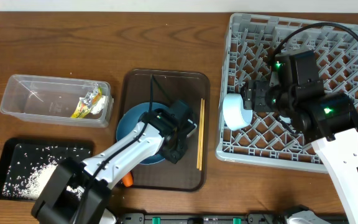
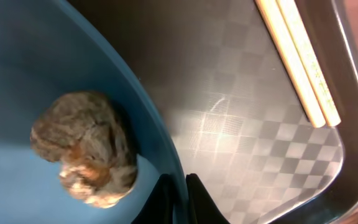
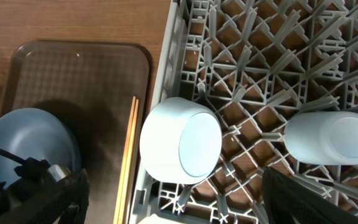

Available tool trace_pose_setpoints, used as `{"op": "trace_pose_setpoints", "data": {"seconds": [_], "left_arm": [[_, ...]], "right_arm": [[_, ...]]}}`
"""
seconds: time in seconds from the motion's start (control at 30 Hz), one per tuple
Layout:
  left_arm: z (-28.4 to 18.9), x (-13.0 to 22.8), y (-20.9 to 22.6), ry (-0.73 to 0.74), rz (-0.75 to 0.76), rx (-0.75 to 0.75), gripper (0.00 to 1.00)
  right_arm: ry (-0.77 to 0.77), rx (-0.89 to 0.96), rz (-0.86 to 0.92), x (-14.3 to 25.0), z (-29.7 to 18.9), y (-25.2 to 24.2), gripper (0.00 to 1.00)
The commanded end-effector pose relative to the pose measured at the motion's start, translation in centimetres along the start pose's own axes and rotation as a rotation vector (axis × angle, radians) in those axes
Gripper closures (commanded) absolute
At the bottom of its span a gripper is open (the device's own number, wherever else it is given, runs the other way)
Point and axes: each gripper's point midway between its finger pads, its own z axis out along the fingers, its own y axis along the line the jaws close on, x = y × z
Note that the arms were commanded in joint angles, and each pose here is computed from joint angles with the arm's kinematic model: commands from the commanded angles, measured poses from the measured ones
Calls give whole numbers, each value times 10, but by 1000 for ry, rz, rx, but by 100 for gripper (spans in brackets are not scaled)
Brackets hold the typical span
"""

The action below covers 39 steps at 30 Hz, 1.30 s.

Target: Sort waste into correct bins and load items into the dishwasher rack

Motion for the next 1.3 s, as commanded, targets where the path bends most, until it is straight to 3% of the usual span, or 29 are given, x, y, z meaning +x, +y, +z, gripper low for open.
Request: {"op": "trace_pose_setpoints", "data": {"seconds": [0.0, 0.47, 0.6, 0.8, 1.07, 1.27], "left_arm": [[-27, -19, 3, -98, -87, -7, 94], [-141, -34, 26, -509, -369, -52, 94], [-156, -33, 26, -562, -371, -46, 94], [-136, -31, 28, -493, -374, -59, 94], [-65, -35, 36, -275, -348, -90, 94], [-18, -32, 27, -132, -354, -24, 93]], "right_arm": [[-9, 11, -15, -2, -2, -2, 19], [-10, 10, -15, -2, -2, -2, 18], [-10, 10, -15, -2, -2, -2, 18], [-13, 9, -15, -3, -2, -2, 18], [-13, 9, -15, -3, -2, -2, 18], [-14, 10, -15, -3, -2, -2, 18]]}}
